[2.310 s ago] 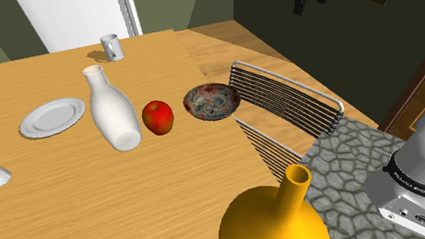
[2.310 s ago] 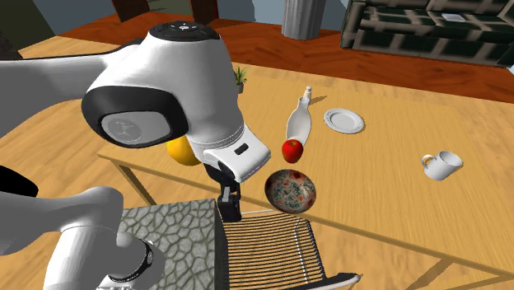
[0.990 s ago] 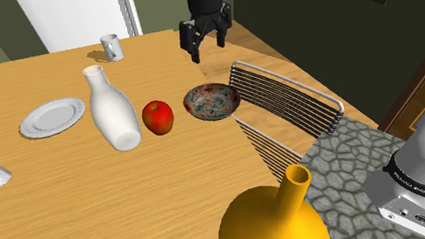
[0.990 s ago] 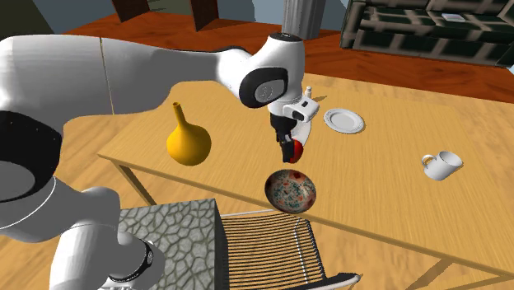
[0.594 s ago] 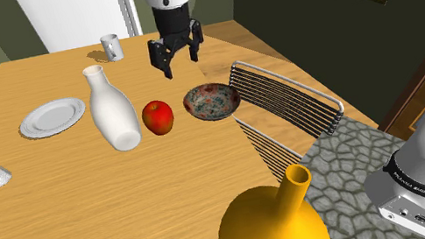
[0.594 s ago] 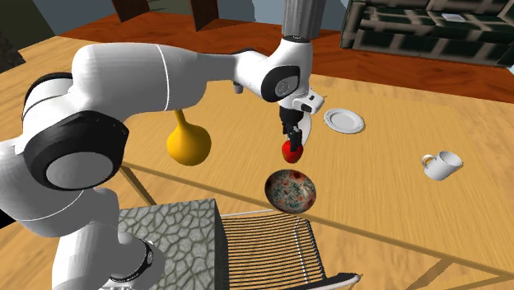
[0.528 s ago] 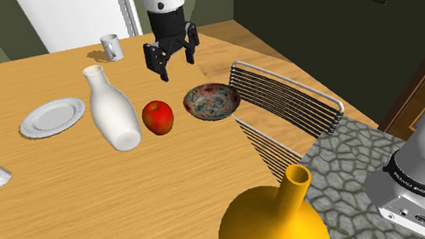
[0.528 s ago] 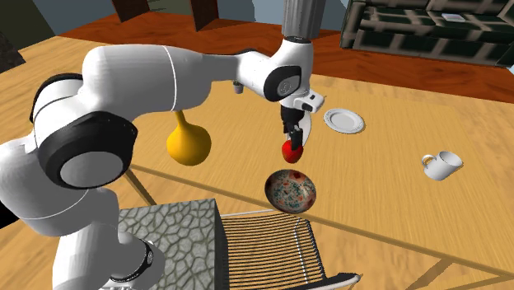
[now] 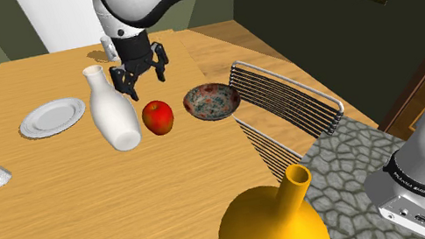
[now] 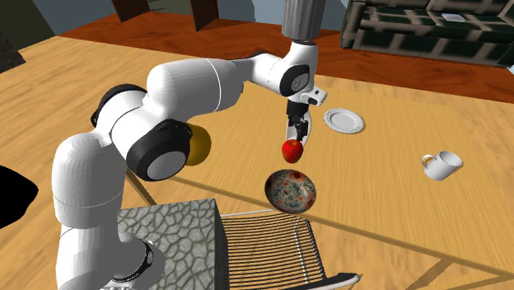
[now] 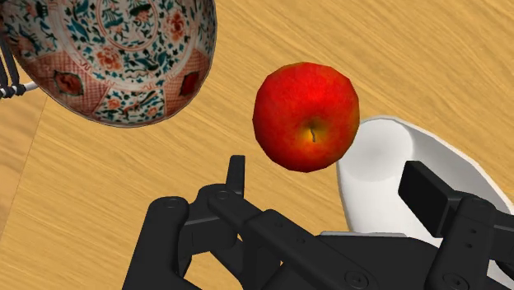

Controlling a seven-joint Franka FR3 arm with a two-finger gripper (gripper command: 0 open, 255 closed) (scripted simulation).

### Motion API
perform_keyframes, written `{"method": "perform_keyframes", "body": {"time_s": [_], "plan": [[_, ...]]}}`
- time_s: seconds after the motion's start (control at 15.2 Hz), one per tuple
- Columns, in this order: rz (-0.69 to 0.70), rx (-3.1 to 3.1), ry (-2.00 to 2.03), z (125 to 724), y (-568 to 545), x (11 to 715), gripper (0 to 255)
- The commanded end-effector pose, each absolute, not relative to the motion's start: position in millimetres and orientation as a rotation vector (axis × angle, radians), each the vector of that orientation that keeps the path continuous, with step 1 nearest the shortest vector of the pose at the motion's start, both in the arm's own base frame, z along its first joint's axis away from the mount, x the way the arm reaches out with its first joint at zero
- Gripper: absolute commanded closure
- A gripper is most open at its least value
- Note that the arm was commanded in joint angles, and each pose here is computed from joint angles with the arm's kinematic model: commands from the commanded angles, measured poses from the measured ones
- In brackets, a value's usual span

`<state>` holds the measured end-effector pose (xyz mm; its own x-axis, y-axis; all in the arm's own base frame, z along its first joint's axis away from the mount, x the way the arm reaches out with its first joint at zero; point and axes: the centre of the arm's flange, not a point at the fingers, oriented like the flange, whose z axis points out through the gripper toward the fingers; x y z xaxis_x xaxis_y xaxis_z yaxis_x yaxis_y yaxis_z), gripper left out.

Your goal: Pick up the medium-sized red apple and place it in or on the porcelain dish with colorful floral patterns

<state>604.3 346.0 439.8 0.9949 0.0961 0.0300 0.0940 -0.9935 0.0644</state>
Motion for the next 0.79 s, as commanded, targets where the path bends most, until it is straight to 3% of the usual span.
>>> {"method": "perform_keyframes", "body": {"time_s": [0.0,0.73], "plan": [[0.051,3.075,0.150,430,350,607,0],[0.051,3.075,0.150,400,348,608,0]]}}
